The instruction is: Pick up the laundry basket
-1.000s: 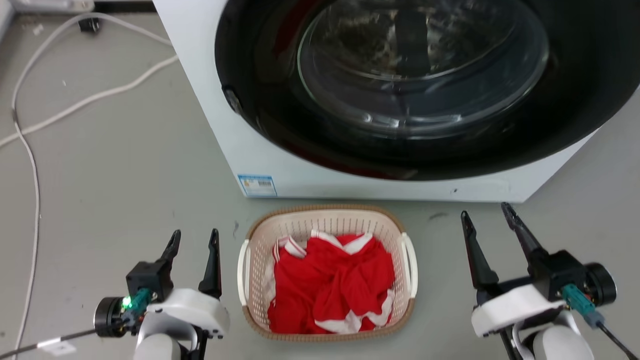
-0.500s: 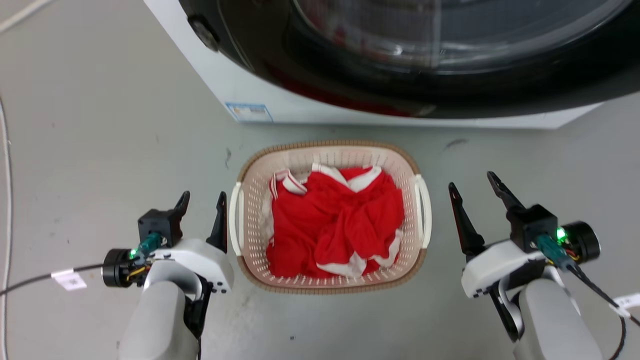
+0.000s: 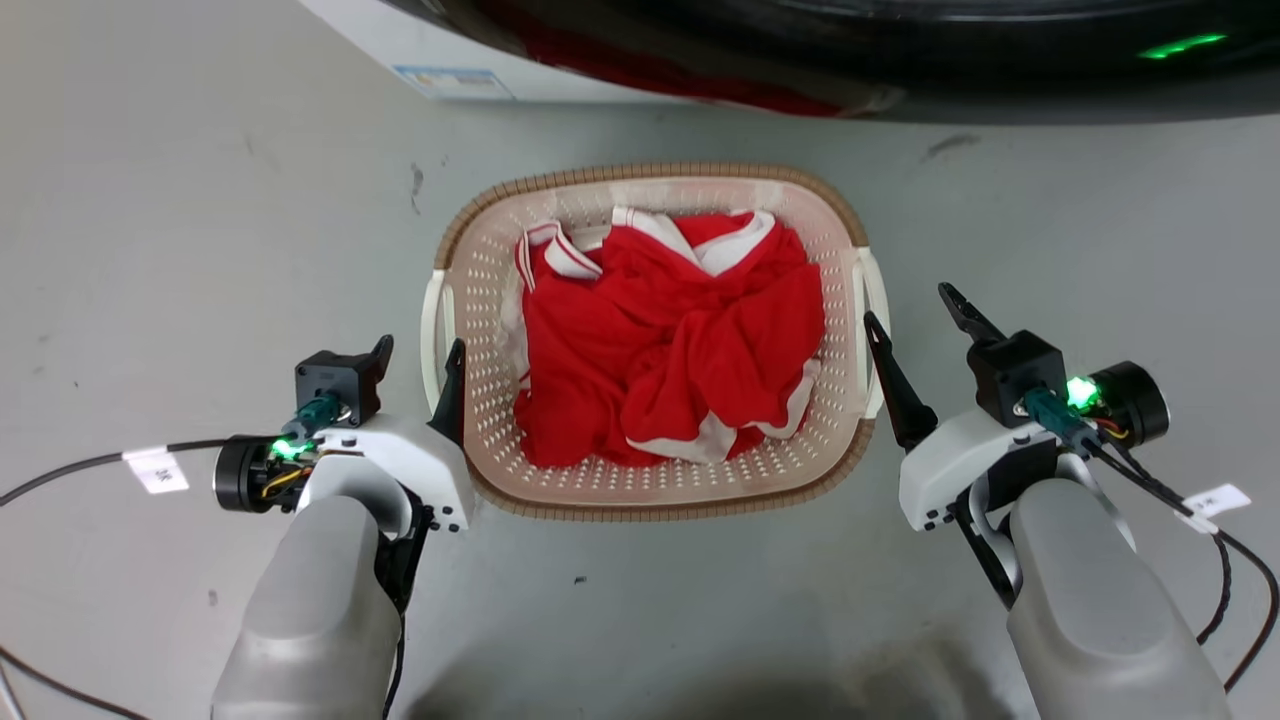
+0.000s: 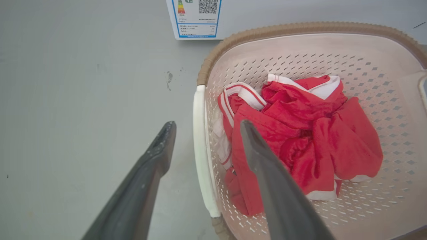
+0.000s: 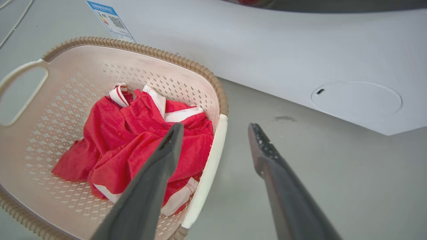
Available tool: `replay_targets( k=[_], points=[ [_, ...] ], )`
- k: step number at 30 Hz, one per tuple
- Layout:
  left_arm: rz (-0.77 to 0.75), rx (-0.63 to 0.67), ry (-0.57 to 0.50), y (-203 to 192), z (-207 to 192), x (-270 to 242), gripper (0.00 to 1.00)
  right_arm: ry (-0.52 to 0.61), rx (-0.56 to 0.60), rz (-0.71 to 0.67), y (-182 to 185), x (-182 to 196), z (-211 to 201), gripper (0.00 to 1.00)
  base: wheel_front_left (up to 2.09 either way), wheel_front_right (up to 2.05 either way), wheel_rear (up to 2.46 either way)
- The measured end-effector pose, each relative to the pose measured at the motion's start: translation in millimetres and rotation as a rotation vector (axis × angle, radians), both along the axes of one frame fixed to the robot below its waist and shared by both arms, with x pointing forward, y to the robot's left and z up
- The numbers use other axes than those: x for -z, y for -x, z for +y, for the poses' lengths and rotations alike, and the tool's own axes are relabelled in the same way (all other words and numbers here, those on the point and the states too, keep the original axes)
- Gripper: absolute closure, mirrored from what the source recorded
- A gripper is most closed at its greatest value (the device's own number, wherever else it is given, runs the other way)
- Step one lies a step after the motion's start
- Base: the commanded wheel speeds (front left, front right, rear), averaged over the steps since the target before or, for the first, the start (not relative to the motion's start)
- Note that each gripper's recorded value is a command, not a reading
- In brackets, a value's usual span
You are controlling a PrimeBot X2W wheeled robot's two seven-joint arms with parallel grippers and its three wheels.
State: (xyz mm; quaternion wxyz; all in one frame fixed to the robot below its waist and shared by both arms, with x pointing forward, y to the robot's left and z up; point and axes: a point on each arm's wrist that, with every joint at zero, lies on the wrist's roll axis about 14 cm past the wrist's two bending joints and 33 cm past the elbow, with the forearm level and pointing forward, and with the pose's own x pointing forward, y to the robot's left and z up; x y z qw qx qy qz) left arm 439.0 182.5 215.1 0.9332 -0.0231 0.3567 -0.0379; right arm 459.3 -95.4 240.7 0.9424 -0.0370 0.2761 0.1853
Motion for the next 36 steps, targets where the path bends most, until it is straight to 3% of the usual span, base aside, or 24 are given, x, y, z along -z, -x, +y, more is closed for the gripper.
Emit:
replay_targets(
  k=[11,30,31,32,33,36],
  points=[
    [0.111,0.055,-0.002,8.3,-8.2,38.2,0.0,0.026,-0.042,0.152,14.9,56.0,6.5,0.0,0.0,0.0,0.0],
    [0.162,0.12,0.005,9.3,-21.5,58.1,0.0,0.052,-0.083,0.268,22.9,93.3,11.0,0.0,0.0,0.0,0.0],
    [0.16,0.125,0.005,8.3,-22.3,58.0,0.0,0.052,-0.085,0.267,22.2,93.2,11.5,0.53,0.0,0.0,0.0],
    [0.157,0.128,0.005,7.1,-23.0,57.7,0.51,0.053,-0.088,0.267,21.5,93.3,12.0,1.0,0.0,0.0,0.0],
    [0.157,0.135,0.005,6.9,-24.5,57.5,1.0,0.054,-0.091,0.273,22.2,94.1,12.4,1.0,0.0,0.0,0.0],
    [0.164,0.146,0.0,9.1,-24.9,57.4,1.0,0.055,-0.077,0.283,23.1,94.6,8.4,1.0,0.0,0.0,0.0]
  ],
)
